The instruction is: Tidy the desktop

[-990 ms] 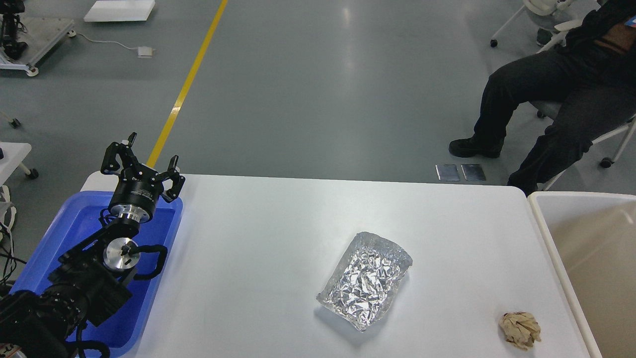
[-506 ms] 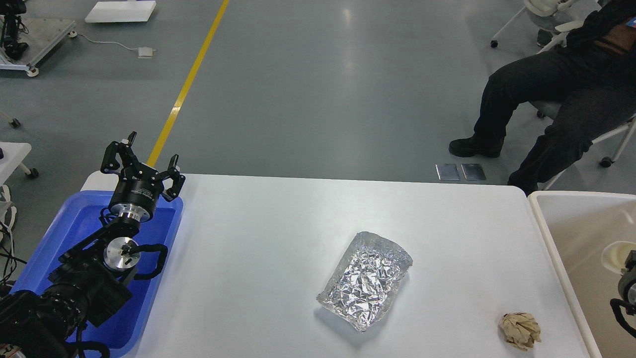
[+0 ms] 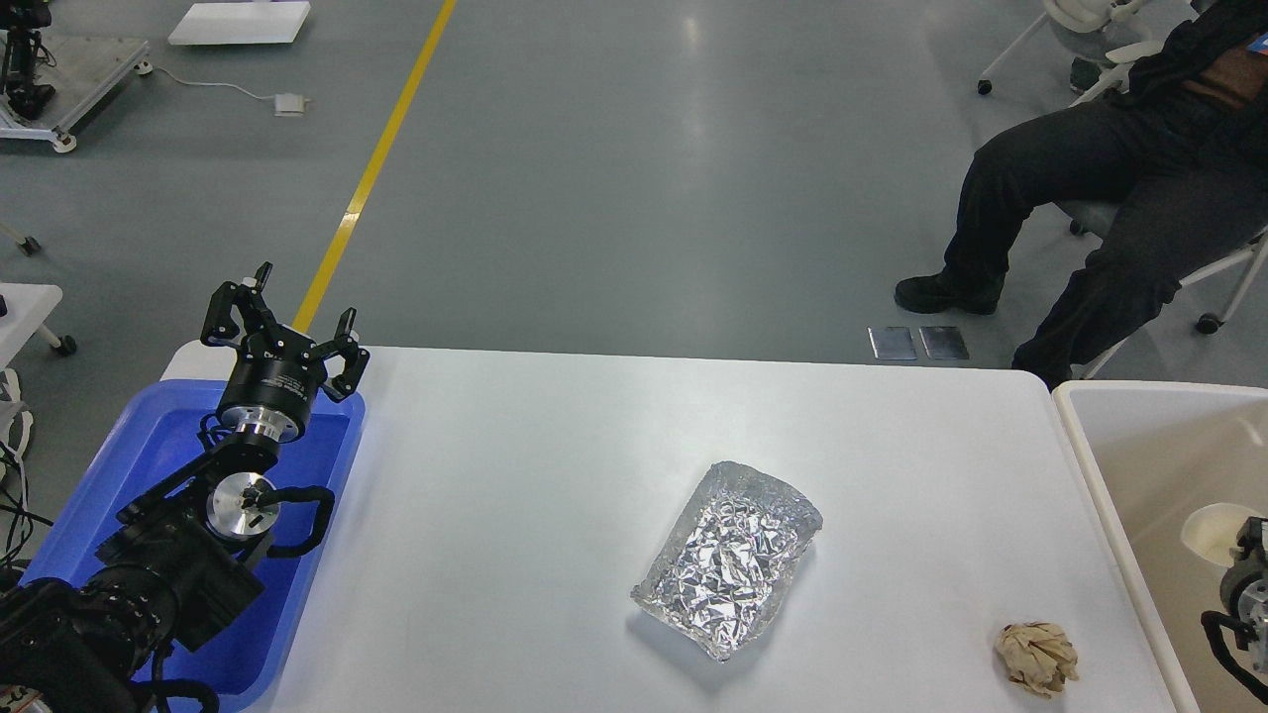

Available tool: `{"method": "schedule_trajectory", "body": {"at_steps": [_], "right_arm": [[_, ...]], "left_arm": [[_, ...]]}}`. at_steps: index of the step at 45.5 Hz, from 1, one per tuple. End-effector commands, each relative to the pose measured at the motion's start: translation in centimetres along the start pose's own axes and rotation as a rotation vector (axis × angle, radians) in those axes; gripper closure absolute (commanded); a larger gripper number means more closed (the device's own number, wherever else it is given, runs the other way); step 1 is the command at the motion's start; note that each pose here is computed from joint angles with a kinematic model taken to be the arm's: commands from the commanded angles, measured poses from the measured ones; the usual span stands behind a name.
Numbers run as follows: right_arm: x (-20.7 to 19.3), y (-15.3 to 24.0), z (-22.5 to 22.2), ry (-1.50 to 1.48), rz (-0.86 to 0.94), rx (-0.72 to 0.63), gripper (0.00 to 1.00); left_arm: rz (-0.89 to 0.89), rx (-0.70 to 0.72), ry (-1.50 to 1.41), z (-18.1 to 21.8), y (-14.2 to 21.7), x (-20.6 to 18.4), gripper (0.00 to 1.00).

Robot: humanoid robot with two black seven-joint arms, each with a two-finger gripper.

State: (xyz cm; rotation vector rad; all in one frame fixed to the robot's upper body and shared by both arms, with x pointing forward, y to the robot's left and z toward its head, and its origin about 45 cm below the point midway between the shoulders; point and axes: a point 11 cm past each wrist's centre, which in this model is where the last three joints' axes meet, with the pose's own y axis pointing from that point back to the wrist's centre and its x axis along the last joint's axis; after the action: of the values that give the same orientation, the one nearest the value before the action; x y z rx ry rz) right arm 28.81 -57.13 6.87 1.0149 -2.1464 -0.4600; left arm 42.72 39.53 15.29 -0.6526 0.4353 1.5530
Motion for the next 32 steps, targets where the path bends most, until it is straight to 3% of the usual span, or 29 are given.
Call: {"method": "schedule_trajectory", "body": {"at_steps": [1,10,24,32], "right_arm": [[0.2,0.0,-0.2,-0.002,0.004,0.006,0.01],[0.1,-0.1,-1.3,-0.011,-0.004,0.022,0.0],[1.8,0.0,-7.6,-0.077,0.001,0.125,0.0],[2.8,0.9,-13.1,-0.288,-0.05,0.213,0.0]], "left_arm": [[0.001,0.0,-0.001,0.0,0.0,0.0,0.0],[-0.001,0.001,-0.001,0.0,0.0,0.0,0.0],[0.001,0.001,-0.002,0.0,0.0,0.0,0.0],[-0.001,0.001,-0.001,0.0,0.0,0.0,0.0]]}}
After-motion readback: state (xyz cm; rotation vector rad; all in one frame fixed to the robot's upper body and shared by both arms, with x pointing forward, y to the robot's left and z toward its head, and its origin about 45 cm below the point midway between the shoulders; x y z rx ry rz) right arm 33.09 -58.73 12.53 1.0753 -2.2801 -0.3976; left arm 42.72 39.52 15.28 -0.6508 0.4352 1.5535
